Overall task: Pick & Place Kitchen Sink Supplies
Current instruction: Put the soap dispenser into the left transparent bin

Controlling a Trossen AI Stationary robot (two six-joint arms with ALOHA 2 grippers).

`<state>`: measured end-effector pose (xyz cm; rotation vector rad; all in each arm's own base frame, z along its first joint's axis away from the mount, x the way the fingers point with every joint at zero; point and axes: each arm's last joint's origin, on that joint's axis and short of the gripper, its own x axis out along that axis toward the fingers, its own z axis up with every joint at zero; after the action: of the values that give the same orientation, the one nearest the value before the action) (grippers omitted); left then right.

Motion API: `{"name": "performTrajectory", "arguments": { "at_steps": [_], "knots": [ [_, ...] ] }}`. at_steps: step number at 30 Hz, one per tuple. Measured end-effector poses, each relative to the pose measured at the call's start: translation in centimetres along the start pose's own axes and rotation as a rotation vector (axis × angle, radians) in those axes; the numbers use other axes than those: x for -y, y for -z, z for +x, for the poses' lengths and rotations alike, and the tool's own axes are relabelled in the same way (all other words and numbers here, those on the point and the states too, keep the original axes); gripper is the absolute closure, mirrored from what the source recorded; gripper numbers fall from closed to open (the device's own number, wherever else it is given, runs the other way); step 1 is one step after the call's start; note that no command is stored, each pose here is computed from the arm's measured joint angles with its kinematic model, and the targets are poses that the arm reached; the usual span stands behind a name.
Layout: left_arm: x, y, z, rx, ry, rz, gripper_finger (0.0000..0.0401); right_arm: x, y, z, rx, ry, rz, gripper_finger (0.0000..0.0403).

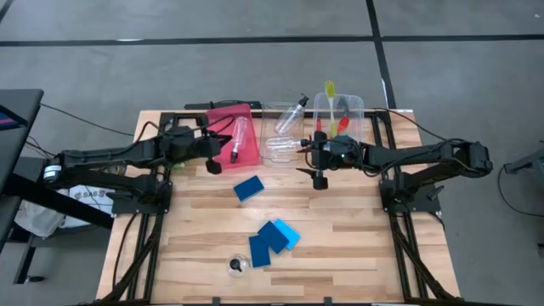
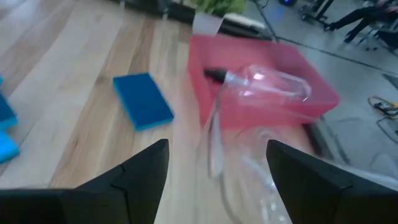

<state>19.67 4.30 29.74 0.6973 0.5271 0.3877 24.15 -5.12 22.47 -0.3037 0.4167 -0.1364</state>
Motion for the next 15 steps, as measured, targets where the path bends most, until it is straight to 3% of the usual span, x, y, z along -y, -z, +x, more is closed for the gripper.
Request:
{"name": "performTrajectory", "arguments": {
  "at_steps": [11,15],
  "knots": [
    [2.7,-2.4,-2.0,0.129,0.168,-0.424,0.0380,3.7,-3.2,-0.5,0.054,0.109,0.004,0.0138],
    [3.9,-3.2,-2.9,0.168,0.267,-0.510,0.0389,5.0,-4.0,-0.7,0.105,0.066,-0.041,0.0138]
  ]
}}
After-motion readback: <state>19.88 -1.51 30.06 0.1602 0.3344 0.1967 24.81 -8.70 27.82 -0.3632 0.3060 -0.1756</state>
